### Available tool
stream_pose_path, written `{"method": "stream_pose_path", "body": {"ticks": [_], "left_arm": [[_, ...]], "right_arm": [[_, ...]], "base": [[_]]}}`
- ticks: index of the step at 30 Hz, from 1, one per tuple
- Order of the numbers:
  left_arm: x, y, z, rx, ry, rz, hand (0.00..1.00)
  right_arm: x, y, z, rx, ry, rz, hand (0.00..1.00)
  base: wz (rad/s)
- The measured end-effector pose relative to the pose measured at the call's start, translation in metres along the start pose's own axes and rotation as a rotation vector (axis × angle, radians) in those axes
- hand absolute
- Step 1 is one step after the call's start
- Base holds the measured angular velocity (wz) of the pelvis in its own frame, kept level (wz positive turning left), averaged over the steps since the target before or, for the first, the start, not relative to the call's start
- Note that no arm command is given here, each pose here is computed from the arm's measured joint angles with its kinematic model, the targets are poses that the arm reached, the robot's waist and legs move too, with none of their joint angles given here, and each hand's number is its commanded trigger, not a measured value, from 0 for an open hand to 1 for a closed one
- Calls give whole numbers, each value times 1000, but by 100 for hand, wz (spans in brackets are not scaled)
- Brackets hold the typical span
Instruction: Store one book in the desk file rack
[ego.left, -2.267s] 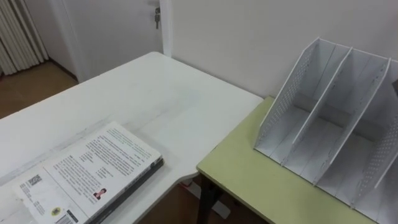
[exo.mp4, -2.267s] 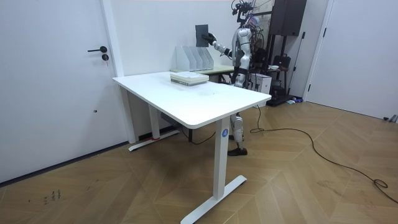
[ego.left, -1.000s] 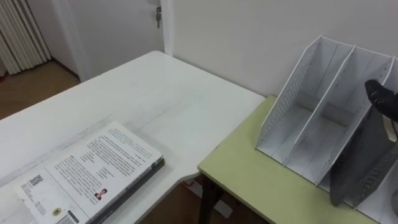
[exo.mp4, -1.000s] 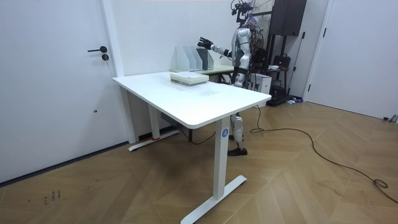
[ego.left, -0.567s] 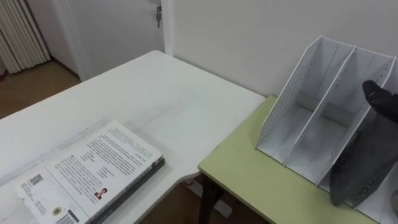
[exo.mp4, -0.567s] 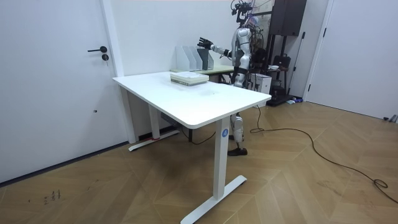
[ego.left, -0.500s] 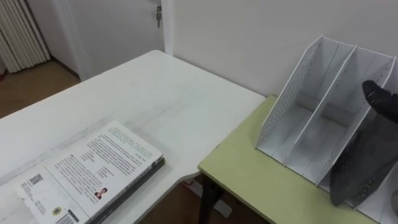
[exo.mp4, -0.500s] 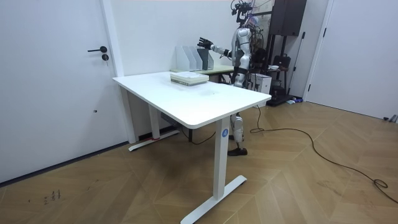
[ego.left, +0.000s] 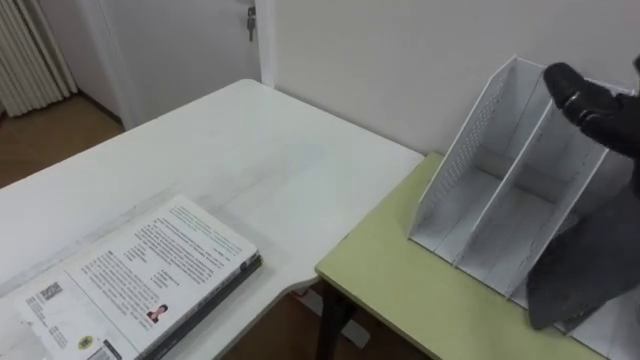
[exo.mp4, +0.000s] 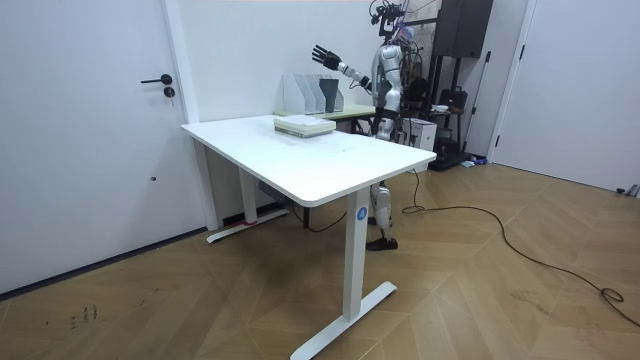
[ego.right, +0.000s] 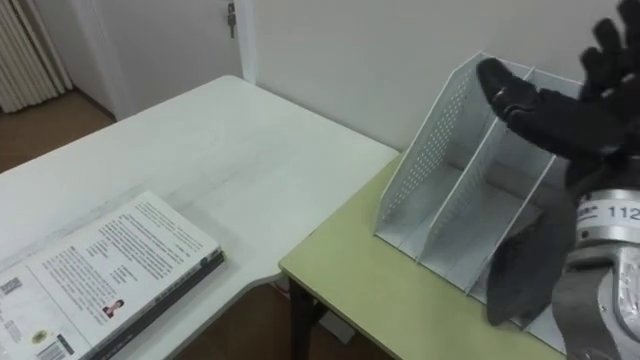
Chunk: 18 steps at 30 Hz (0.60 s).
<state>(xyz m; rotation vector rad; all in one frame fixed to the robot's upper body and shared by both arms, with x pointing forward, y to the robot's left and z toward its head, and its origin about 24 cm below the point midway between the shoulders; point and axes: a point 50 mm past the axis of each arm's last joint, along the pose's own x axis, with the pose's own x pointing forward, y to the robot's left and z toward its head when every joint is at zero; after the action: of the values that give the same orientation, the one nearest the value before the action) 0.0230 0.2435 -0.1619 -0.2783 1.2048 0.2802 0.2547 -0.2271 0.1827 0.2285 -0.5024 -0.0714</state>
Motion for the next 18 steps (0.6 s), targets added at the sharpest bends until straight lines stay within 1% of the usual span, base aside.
{"method": "stream_pose_path", "body": {"ticks": [2,3,5,6,8,13,14,17,18], "left_arm": [[0,1,0,2,0,-11,0],[-1,2,1,3,0,-14,0],[-1,2,2,5,-1,-17,0],[-1,2,2,6,-1,-19,0],[0,2,3,1,2,-23,0],[0,1,5,-4,5,-45,0],[0,1,6,-4,6,-48,0],[1,4,14,13,0,-59,0],[1,3,17,18,-2,-62,0]], "right_arm": [[-2,14,0,67,13,163,0],[-2,16,0,72,14,200,0],[-3,25,1,66,21,340,0],[-4,27,1,66,25,371,0],[-6,34,-2,69,48,486,0],[-13,46,-9,63,110,676,0],[-14,48,-11,54,121,708,0],[-24,62,-22,-50,208,912,0],[-26,63,-24,-67,222,939,0]], "base": [[0],[0],[0],[0],[0],[2],[5],[0],[0]]}}
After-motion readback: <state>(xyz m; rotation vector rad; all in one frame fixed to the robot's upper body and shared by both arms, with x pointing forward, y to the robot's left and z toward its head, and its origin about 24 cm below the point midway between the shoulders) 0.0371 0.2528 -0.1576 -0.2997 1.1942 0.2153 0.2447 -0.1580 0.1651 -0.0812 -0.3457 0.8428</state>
